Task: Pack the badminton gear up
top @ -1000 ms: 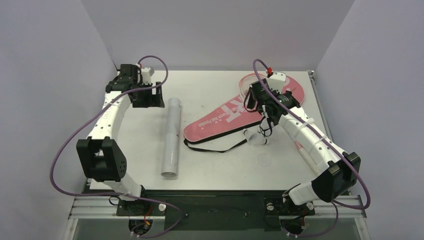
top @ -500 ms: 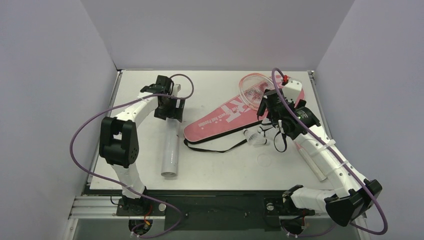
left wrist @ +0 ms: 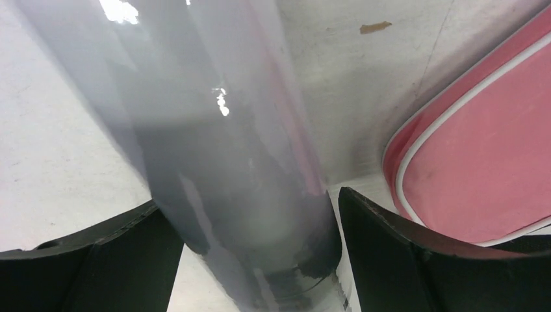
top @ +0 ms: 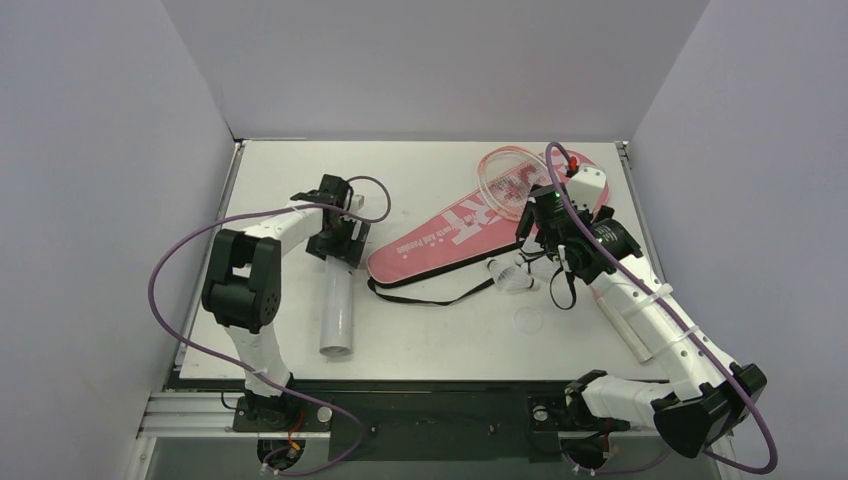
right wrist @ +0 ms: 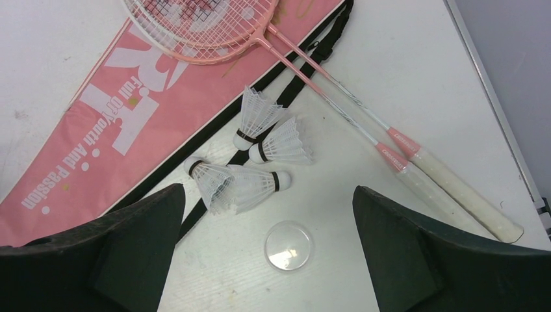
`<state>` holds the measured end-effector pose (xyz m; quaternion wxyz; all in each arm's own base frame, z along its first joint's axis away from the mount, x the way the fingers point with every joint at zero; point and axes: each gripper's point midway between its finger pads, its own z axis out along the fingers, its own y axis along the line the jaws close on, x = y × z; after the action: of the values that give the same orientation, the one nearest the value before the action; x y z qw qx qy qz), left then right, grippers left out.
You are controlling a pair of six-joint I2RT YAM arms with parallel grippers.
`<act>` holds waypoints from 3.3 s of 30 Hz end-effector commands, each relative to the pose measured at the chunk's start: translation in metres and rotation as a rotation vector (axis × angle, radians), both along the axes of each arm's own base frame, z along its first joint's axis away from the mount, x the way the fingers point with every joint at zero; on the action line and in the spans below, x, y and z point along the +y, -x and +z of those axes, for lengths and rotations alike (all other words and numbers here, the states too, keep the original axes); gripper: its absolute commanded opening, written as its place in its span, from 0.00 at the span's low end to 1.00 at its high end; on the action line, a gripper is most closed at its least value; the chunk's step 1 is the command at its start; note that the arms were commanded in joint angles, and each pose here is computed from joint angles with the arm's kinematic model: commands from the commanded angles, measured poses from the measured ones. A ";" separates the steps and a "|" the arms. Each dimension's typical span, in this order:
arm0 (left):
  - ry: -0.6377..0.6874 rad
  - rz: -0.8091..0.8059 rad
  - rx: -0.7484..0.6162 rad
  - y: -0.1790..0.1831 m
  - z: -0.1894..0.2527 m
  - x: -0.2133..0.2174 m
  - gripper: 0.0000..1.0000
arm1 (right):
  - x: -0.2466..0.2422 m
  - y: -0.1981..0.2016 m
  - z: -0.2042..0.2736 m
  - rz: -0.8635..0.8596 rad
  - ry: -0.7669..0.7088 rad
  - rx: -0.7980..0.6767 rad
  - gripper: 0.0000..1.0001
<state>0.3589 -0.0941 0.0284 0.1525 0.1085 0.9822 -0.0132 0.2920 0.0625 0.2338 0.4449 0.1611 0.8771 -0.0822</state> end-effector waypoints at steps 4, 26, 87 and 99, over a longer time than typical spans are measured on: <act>-0.004 -0.158 -0.096 -0.010 0.008 -0.013 0.79 | 0.000 0.006 -0.001 -0.001 -0.008 0.016 0.96; 0.169 -0.968 -0.290 0.073 0.131 -0.045 0.43 | 0.032 0.010 -0.034 0.125 -0.154 0.115 0.92; 0.174 -1.148 -0.590 0.156 0.129 -0.088 0.21 | 0.074 -0.010 -0.167 0.000 -0.222 0.224 0.00; 0.162 -1.143 -0.594 0.155 0.120 -0.086 0.21 | 0.094 0.014 -0.077 0.288 -0.278 0.149 0.00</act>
<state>0.1964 -0.1736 0.1382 0.3624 0.6081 0.6930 -0.1362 0.2932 0.1482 0.1133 0.3467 0.1472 0.9251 0.0474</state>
